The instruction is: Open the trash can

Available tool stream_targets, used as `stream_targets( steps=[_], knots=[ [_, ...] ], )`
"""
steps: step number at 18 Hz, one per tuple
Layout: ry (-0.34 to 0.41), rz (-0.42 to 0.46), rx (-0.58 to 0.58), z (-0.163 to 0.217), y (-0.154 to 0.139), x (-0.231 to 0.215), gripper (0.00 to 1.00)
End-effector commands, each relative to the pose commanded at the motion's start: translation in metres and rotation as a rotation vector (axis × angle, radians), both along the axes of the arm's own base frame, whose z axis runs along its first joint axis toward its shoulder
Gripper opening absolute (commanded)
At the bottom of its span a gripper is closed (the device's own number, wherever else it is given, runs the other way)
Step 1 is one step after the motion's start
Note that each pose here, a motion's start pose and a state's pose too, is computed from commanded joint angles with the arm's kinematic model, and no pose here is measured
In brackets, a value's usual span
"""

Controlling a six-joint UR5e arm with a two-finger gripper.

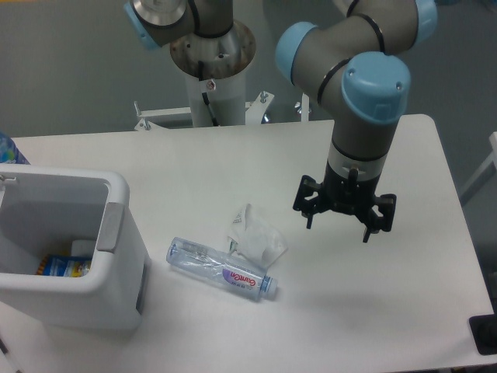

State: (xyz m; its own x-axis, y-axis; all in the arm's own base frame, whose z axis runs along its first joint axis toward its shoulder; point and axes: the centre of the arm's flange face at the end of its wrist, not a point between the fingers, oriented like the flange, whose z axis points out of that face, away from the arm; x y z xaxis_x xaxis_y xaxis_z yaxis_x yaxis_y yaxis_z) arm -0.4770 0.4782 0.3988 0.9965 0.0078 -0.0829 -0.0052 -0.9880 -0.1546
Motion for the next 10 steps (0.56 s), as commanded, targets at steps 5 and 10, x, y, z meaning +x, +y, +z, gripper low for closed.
stream_targets(
  steps=[5, 10],
  knots=[
    [0.005, -0.020, -0.035, -0.011, 0.000, -0.002, 1.00],
    [-0.003, -0.022, -0.055, -0.021, 0.001, -0.002, 1.00]
  ],
)
